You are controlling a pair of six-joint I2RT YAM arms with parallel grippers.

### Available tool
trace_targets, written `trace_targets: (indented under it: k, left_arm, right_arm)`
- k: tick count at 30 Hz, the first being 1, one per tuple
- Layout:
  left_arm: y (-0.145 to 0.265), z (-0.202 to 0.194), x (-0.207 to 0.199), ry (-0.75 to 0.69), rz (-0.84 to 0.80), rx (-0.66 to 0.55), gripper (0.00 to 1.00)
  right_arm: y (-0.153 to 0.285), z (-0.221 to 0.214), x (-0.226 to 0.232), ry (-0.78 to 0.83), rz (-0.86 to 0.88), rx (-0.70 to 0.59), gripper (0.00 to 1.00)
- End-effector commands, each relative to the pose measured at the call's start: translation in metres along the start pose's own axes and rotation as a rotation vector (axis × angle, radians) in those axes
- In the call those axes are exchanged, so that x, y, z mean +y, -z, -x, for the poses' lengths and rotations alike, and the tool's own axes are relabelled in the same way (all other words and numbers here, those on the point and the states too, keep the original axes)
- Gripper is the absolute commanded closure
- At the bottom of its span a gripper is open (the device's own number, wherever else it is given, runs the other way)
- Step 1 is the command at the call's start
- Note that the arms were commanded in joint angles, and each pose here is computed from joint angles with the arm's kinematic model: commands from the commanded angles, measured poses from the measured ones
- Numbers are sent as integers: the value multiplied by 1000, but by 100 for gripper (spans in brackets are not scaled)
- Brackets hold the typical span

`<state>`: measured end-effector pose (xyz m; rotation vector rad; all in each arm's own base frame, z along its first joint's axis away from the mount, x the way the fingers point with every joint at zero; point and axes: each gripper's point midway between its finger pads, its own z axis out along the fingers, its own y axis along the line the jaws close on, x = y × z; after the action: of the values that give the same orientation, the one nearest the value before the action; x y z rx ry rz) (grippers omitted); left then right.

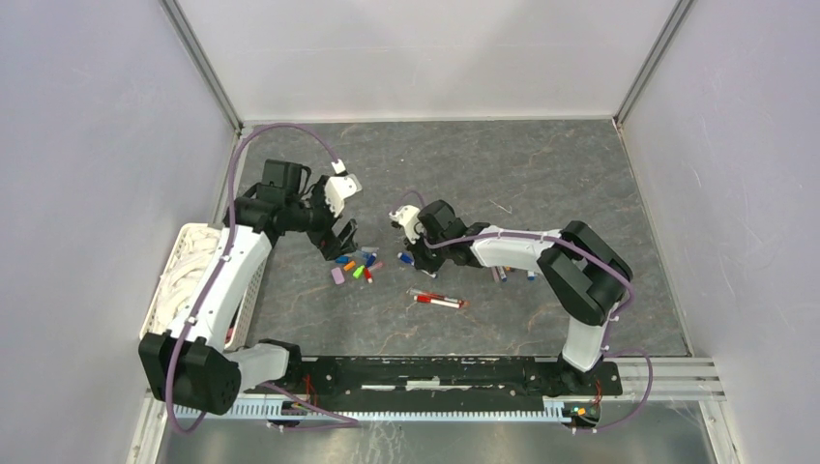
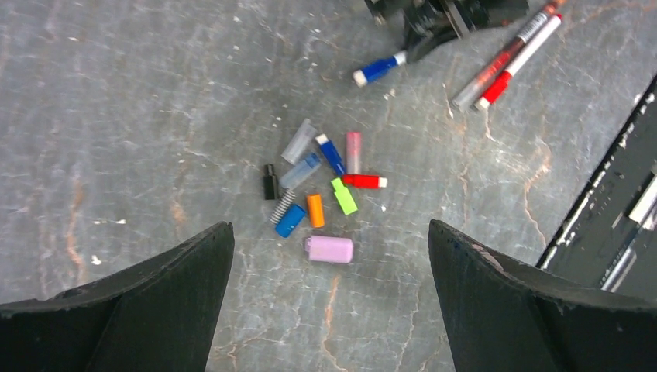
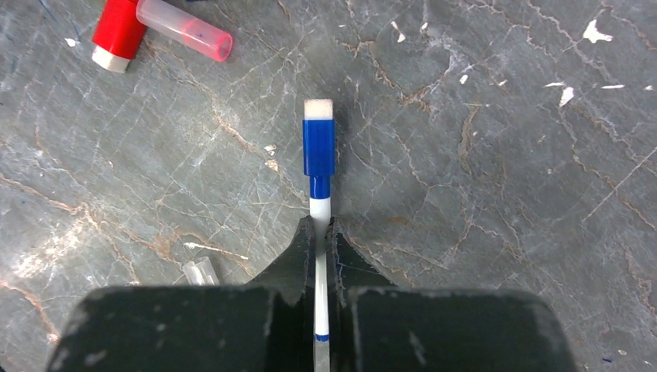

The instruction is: Open the pen caps

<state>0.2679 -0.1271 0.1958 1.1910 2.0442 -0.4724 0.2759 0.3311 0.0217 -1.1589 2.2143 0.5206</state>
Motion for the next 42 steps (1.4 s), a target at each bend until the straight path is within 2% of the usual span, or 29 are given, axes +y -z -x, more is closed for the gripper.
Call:
trace_targets:
  k: [1, 8, 15, 24, 32, 36, 42]
  left_arm:
    - [-9, -10, -20, -50, -112, -15, 0]
    - [-28, -39, -49, -92, -276, -6, 0]
    - [-40, -36, -73, -155, -387, 5, 0]
    - [-51, -41, -104, -294, -449, 75, 2]
    - [-56, -35, -115, -365, -468, 59, 4]
    - [-57, -32, -121, -394, -483, 51, 14]
    - [-60, -34, -126, -430, -493, 76, 48]
  right_arm:
    - [26, 53, 1, -19, 49, -148, 100]
    - [56, 71, 32, -43, 216, -186, 100]
    - [74, 58, 66, -92, 397, -129, 100]
    - [91, 58, 94, -121, 561, -125, 100]
    - [98, 49, 121, -159, 772, -86, 100]
    - [102, 56, 126, -174, 821, -89, 100]
    - [99, 62, 126, -184, 828, -81, 100]
